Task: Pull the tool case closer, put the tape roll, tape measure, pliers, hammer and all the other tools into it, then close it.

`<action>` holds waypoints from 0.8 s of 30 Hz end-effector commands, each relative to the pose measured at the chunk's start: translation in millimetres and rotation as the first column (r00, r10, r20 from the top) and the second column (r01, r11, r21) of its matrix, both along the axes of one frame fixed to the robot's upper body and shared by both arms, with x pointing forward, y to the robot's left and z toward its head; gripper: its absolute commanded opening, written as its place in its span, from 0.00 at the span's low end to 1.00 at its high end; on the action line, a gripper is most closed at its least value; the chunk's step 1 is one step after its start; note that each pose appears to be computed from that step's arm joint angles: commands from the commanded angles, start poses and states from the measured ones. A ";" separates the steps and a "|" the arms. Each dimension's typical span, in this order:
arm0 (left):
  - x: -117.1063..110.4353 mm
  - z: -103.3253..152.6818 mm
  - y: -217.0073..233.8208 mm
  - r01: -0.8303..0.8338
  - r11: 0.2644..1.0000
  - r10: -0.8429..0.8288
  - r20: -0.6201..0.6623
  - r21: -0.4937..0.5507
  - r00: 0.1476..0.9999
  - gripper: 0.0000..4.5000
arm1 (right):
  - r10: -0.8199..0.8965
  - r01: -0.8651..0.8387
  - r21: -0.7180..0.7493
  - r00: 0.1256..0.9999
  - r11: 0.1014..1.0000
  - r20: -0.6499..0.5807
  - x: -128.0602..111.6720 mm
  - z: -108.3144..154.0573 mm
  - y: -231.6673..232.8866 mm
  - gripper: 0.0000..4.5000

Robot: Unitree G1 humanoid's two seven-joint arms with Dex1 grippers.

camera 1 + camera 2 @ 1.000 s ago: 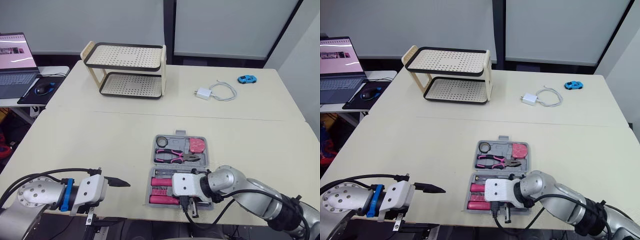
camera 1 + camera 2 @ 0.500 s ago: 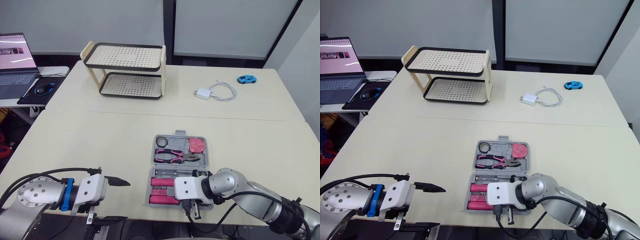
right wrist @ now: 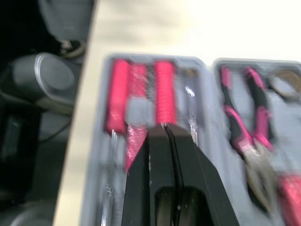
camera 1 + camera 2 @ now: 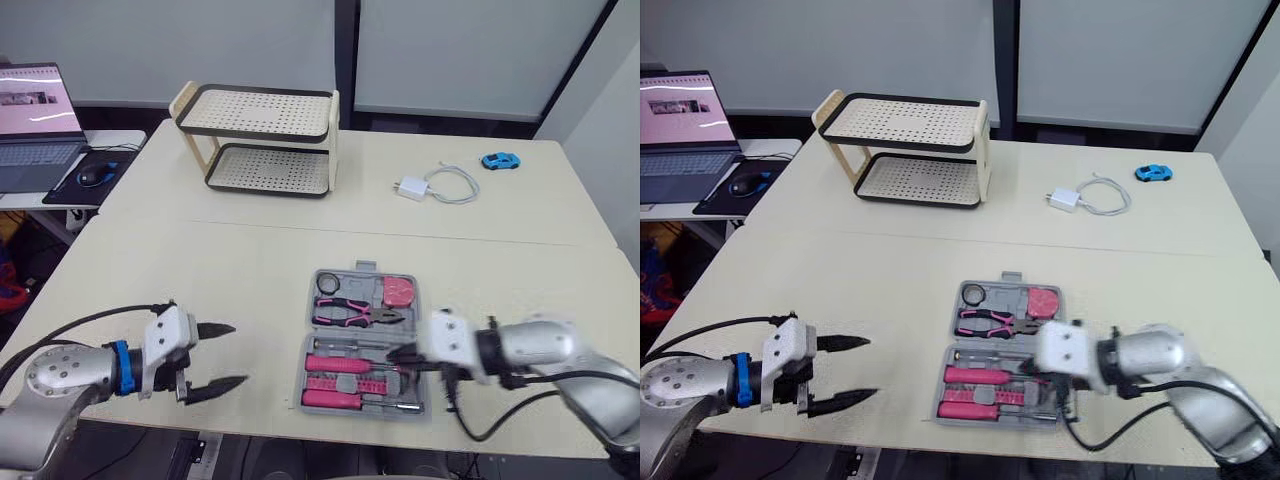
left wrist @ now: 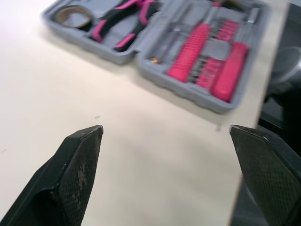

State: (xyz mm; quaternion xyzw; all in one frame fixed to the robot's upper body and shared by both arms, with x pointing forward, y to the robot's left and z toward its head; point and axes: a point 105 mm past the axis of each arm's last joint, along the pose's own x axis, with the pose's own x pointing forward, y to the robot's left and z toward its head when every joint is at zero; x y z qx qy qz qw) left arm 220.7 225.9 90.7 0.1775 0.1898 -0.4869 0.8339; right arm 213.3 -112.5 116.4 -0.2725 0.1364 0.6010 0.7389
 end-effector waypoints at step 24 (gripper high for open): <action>66.6 -52.8 -39.6 0.167 0.984 -0.171 0.060 0.065 0.984 0.01 | -0.214 0.225 -0.152 0.973 0.962 0.085 58.7 -69.5 -67.5 0.00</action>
